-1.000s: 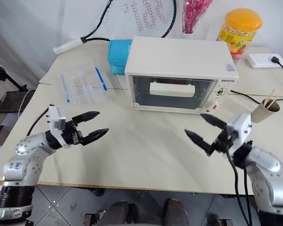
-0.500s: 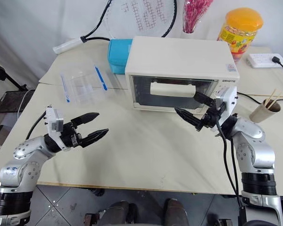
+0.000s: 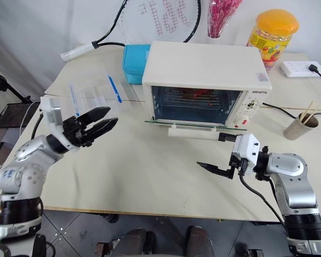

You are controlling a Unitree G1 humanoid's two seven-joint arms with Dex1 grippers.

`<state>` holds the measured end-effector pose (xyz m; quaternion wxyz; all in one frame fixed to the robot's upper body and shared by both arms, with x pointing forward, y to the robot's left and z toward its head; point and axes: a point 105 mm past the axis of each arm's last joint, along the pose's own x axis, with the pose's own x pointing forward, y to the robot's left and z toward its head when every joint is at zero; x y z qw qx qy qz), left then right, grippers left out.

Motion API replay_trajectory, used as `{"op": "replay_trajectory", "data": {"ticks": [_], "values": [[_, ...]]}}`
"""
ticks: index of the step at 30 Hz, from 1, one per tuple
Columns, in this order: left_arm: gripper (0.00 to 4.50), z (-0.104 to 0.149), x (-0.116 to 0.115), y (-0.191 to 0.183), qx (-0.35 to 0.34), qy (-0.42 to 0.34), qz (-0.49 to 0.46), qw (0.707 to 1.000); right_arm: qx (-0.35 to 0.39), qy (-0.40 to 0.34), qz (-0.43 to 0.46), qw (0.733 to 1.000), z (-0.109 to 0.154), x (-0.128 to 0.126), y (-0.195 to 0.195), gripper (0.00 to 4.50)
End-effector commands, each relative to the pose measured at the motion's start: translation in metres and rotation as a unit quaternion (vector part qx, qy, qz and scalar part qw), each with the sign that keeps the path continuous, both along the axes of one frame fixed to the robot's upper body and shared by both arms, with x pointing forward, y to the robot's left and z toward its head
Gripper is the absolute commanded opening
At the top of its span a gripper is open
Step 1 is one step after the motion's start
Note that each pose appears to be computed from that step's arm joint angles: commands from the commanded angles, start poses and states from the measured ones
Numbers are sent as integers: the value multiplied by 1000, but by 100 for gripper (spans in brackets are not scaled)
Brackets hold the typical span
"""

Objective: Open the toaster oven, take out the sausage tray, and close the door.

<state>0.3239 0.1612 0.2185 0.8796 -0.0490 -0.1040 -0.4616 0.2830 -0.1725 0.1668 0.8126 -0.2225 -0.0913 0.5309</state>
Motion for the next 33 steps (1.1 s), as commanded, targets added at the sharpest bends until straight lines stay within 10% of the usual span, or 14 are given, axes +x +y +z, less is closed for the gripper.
{"op": "replay_trajectory", "data": {"ticks": [1,7,24,33], "values": [[191,-2,17,-20,13,-10,-4,1000,0,-20,5,1000,5,-1,1,450],[4,-10,38,-66,21,-15,-39,999,-5,-26,-1,1000,3,-1,0,450],[4,-63,30,-117,129,-3,-128,983,-37,8,-208,977,-45,-48,-78,450],[4,-86,18,-113,146,13,-127,981,-92,-68,-330,937,0,-43,-128,450]]}}
